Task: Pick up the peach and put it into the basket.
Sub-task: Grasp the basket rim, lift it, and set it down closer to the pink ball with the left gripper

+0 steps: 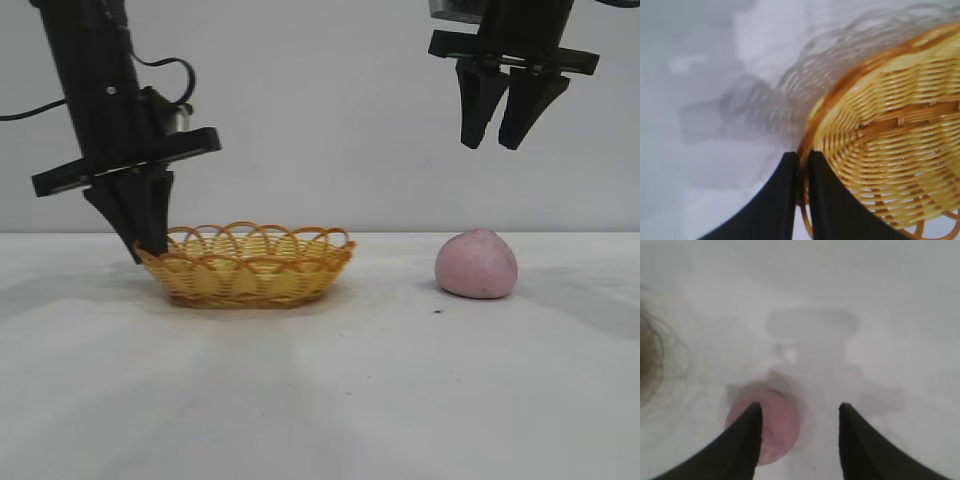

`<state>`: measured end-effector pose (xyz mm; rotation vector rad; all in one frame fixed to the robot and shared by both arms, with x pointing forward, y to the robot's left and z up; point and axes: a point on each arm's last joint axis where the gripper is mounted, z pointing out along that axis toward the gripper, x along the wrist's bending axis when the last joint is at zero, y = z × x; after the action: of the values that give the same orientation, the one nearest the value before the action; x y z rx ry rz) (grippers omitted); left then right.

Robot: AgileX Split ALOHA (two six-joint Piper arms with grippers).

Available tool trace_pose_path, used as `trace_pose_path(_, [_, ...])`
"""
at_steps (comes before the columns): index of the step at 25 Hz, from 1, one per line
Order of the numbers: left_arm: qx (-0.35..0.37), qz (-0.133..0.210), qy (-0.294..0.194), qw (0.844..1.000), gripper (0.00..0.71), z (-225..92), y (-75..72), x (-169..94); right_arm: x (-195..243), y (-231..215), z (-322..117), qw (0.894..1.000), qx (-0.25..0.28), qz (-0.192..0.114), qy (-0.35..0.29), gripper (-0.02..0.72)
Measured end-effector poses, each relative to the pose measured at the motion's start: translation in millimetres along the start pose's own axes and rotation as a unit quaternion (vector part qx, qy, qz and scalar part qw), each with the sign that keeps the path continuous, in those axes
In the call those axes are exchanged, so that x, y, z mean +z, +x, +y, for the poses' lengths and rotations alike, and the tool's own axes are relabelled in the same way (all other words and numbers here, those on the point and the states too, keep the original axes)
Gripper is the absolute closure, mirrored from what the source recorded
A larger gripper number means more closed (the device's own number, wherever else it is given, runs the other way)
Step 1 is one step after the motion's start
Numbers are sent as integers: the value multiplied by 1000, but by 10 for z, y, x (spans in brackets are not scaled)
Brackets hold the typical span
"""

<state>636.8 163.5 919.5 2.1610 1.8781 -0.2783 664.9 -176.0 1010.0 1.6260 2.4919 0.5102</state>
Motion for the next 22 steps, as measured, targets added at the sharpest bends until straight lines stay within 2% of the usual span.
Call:
trace_pose_path(3, [-6, -9, 0, 1000, 710, -28, -10, 6, 0, 3, -2, 1000, 1, 2, 1, 400])
trace_pose_path(4, [-6, -8, 0, 1000, 669, -30, -7, 10, 0, 4, -5, 1000, 1, 2, 3, 400])
trace_pose_path(5, [-6, -8, 0, 1000, 662, -30, -7, 10, 0, 4, -7, 1000, 1, 2, 4, 400])
trace_pose_path(9, [-3, -7, 1, 1000, 401, -39, -3, 15, 0, 11, -13, 1000, 3, 6, 7, 400])
trace_pose_path(11, [8, -4, -1, 1000, 315, -41, -7, -18, -1, 16, -28, 1000, 3, 9, 16, 400])
trace_pose_path(14, [35, 21, -12, 999, 315, -51, 1, -151, -4, 29, -78, 999, 3, 16, 43, 400])
trace_pose_path(15, [48, 35, -18, 998, 273, -55, 4, -225, -5, 32, -91, 999, 3, 18, 50, 400])
trace_pose_path(19, [89, 81, -53, 991, 289, -67, 4, -520, 62, 46, -110, 997, 10, 31, 64, 400])
trace_pose_path(22, [106, 97, -85, 986, 289, -84, -32, -744, 126, 47, -120, 997, 14, 37, 73, 400])
